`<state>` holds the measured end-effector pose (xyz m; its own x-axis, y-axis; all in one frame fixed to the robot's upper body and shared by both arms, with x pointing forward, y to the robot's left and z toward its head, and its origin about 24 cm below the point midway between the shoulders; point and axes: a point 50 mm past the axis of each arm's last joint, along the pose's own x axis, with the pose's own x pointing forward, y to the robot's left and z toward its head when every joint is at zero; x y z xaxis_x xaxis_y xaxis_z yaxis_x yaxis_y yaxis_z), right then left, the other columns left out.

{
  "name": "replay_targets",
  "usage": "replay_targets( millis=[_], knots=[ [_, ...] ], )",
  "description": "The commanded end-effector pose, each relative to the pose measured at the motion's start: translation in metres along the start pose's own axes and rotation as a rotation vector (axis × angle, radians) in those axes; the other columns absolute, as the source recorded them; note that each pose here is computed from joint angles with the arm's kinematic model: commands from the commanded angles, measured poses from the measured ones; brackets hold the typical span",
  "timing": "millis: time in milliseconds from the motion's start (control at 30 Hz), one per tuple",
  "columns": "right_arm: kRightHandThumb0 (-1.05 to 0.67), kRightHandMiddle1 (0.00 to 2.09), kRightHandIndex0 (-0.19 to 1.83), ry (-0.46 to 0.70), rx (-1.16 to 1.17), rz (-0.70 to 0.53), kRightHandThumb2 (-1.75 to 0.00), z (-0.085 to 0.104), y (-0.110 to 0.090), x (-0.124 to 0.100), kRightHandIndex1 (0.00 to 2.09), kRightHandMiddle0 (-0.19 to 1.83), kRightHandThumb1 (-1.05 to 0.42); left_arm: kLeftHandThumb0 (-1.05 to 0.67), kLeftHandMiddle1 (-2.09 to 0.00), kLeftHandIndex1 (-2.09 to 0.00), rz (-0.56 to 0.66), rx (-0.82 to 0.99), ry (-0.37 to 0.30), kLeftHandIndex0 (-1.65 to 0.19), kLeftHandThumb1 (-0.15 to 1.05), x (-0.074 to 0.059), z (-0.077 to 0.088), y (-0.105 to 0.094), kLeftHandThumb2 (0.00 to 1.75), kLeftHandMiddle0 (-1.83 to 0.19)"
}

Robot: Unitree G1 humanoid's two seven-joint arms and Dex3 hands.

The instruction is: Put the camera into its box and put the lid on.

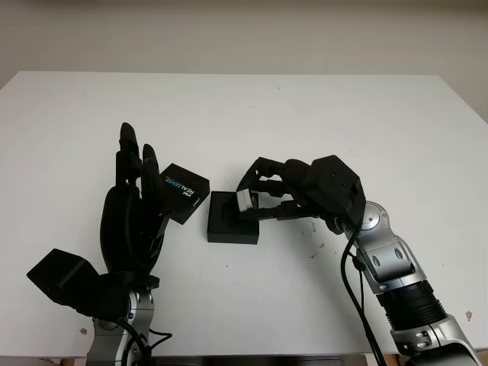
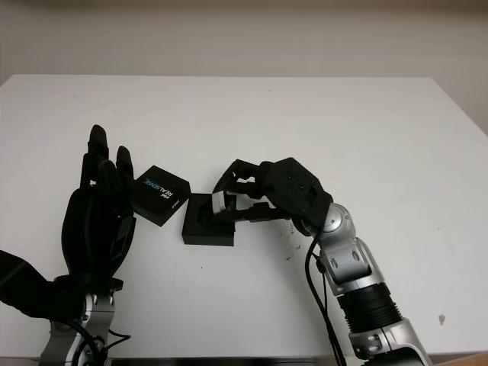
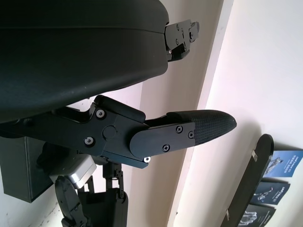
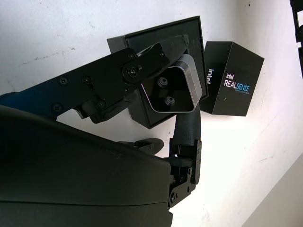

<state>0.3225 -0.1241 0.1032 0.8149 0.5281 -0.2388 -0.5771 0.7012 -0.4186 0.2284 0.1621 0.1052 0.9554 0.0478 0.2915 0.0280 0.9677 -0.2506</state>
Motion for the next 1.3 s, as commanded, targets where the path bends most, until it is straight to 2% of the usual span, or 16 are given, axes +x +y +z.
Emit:
replay_targets(
  millis=[0,733,1267],
  knots=[
    [-0.4,1.88,0.37,-0.003,0.002,0.004,-0.05,0.002,-0.001,-0.001,0.05,0.26,-0.94,-0.73,-0.05,-0.02,-0.002,0.002,-0.016,0.19,1.05,0.0,0.002,-0.002,0.55,0.19],
    [-0.39,1.94,0.35,0.003,-0.021,0.018,-0.06,-0.002,0.008,0.003,0.05,0.26,-0.95,-0.72,-0.04,-0.02,0.004,-0.013,-0.02,0.19,1.05,-0.002,0.0,-0.004,0.56,0.19],
    [-0.39,1.87,0.38,-0.005,-0.072,0.013,-0.06,-0.008,0.014,0.007,0.06,0.29,-0.96,-0.72,-0.04,-0.01,0.006,-0.021,-0.021,0.19,1.05,-0.003,-0.001,-0.005,0.55,0.19]
  ],
)
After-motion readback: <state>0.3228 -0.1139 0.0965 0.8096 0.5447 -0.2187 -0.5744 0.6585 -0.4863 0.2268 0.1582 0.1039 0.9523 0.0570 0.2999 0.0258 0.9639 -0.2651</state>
